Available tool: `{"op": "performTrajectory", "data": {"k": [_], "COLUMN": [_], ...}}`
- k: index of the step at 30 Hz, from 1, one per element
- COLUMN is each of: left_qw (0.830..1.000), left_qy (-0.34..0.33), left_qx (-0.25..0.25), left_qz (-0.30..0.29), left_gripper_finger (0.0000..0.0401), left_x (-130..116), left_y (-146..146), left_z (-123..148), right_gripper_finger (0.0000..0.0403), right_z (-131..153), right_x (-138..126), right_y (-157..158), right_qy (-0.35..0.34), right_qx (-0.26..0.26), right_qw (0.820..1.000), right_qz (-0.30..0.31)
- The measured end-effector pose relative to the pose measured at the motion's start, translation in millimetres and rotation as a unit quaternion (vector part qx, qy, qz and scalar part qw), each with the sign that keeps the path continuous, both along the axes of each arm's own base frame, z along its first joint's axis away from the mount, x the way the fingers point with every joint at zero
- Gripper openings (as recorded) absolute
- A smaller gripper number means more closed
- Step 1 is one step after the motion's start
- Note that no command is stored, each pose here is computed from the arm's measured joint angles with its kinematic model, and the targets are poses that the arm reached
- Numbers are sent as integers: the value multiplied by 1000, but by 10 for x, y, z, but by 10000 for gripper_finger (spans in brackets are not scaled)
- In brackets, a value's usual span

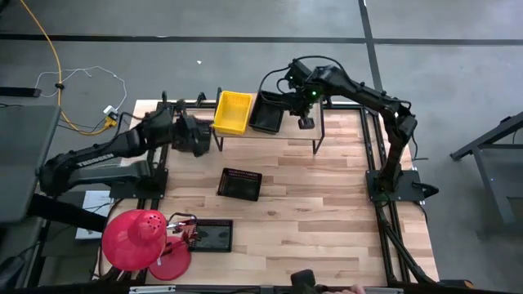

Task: Stack baskets on shelf by color
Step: Stack the black bin on the black bin on the shelf

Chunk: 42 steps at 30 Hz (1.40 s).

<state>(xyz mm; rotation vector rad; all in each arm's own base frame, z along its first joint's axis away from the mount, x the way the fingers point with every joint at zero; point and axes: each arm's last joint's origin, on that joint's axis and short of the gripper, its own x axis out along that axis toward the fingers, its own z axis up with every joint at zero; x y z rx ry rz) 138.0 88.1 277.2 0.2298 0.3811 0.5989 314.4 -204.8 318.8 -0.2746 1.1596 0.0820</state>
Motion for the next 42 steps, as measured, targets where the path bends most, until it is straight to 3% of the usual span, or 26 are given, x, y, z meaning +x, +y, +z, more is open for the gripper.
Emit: {"op": "performTrajectory", "data": {"k": [9, 16, 28, 33, 37, 42], "left_qw": [989, 988, 988, 987, 988, 988], "left_qy": [53, 47, 28, 28, 18, 0], "left_qx": [-66, -100, -114, -115, -99, -71], "left_qz": [123, 106, 105, 110, 118, 134], "left_gripper_finger": [0, 0, 0, 0, 0, 0], "left_x": [-61, 54, 91, 84, 48, -56], "left_y": [512, 792, 820, 815, 782, 679], "left_z": [-241, -436, -454, -450, -378, -226], "right_gripper_finger": [0, 0, 0, 0, 0, 0], "right_z": [30, 64, 98, 92, 120, 223], "right_x": [89, 137, 181, 159, 99, -62], "right_y": [12, -25, -53, -73, -121, -151], "right_qy": [-20, -49, -75, -51, -38, -44], "right_qx": [-43, -63, -85, -112, -130, -108], "right_qw": [999, 997, 993, 992, 991, 992], "right_qz": [-1, 1, 10, -3, -22, -56]}}
